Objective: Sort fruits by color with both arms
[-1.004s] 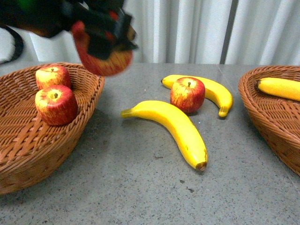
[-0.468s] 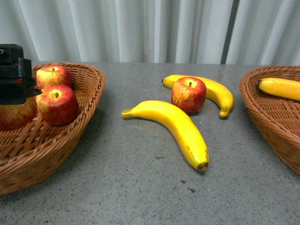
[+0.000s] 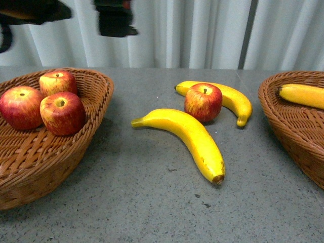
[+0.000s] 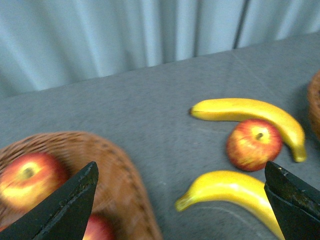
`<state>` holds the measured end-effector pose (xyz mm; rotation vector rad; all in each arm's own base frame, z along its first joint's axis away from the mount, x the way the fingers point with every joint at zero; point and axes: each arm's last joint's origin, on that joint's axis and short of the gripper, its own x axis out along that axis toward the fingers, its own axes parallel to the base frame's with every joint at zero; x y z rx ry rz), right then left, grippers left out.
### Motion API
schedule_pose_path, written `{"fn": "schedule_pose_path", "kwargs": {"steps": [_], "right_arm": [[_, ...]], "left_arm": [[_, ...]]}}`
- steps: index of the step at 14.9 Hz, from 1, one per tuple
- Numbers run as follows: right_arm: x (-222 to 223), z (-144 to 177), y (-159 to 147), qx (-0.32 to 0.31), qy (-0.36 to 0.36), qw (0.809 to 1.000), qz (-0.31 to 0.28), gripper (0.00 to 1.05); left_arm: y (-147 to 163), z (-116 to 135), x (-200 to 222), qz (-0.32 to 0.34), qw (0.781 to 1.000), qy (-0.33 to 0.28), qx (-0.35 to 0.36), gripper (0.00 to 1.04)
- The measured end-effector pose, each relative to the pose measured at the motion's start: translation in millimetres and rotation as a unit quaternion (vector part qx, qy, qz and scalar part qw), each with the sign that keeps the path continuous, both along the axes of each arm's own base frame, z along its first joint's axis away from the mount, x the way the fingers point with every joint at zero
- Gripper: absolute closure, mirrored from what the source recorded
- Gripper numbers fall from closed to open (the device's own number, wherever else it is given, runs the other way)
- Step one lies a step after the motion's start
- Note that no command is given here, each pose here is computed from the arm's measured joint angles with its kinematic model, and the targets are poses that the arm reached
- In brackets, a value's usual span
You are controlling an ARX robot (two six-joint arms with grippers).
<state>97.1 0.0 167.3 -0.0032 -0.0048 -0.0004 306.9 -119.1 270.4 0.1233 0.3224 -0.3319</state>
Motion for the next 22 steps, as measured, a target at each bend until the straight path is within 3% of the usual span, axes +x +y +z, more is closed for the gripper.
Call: {"fn": "schedule_pose_path", "kwargs": {"steps": [4, 9, 21, 22], "right_arm": [[0.0, 0.0, 0.0, 0.000, 0.000, 1.000, 0.000, 0.07], [0.0, 0.0, 0.0, 0.000, 0.000, 1.000, 0.000, 0.07], [0.0, 0.0, 0.0, 0.000, 0.000, 1.000, 0.000, 0.07], [0.0, 0.0, 0.0, 0.000, 0.000, 1.000, 0.000, 0.07]], "left_arm": [[-59.5, -39.1, 64.4, -0.105, 0.990, 0.058, 0.072, 0.07], [-120.0, -50.1, 100.1, -0.188, 0.977, 0.040, 0.097, 0.07], [-123.5, -108.9, 121.8, -0.202, 0.969, 0.094, 0.110, 0.07], [-120.8, -108.1, 124.0, -0.198, 0.970, 0.090, 0.108, 0.11]]}}
